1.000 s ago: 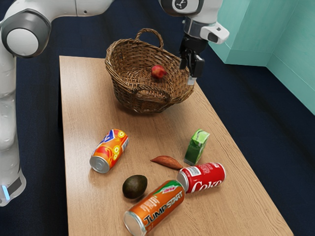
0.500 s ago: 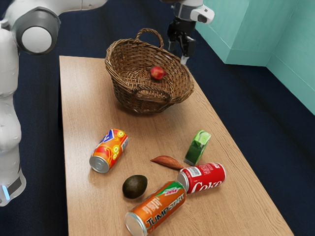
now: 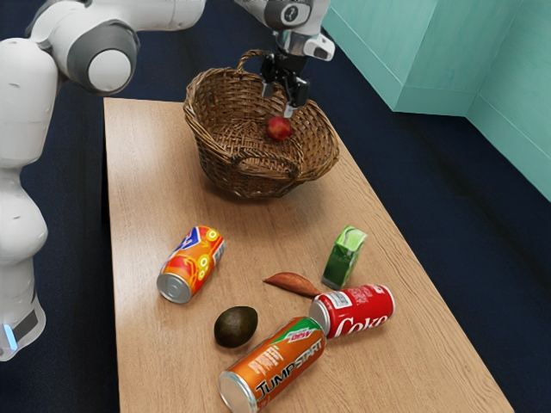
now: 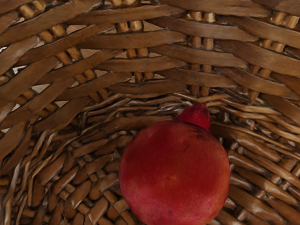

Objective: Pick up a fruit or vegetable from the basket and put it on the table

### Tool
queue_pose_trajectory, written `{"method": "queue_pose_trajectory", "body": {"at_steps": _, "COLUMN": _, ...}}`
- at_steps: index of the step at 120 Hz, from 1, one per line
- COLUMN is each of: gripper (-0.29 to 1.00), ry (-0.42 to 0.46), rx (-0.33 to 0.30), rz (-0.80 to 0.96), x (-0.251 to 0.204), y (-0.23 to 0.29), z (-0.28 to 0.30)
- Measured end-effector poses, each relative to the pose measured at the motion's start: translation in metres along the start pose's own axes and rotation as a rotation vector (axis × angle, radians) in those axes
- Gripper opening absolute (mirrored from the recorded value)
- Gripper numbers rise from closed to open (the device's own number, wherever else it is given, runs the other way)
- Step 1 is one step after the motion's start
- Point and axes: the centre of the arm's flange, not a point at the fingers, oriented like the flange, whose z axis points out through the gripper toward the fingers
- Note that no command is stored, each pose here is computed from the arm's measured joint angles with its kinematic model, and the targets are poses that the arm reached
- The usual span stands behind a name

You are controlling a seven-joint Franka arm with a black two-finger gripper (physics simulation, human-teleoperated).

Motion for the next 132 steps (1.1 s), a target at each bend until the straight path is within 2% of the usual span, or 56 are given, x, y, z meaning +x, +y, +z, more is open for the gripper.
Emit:
{"method": "queue_pose_trajectory", "body": {"at_steps": 15, "gripper": 0.70, "ry": -0.031, "rx": 0.003, "rz": 0.014, "x": 0.000, "y": 0.003, "z": 0.024}}
{"method": "queue_pose_trajectory", "body": {"at_steps": 110, "gripper": 0.70, "ry": -0.023, "rx": 0.010, "rz": 0.061, "x": 0.021, "y": 0.013, "z": 0.062}}
{"method": "queue_pose_trajectory", "body": {"at_steps": 122, "gripper": 0.67, "ry": -0.024, "rx": 0.009, "rz": 0.063, "x": 0.023, "y": 0.014, "z": 0.067}}
{"method": "queue_pose_trajectory", "body": {"at_steps": 132, "gripper": 0.58, "ry": -0.025, "rx": 0.006, "rz": 0.060, "x": 0.024, "y": 0.012, "z": 0.069}}
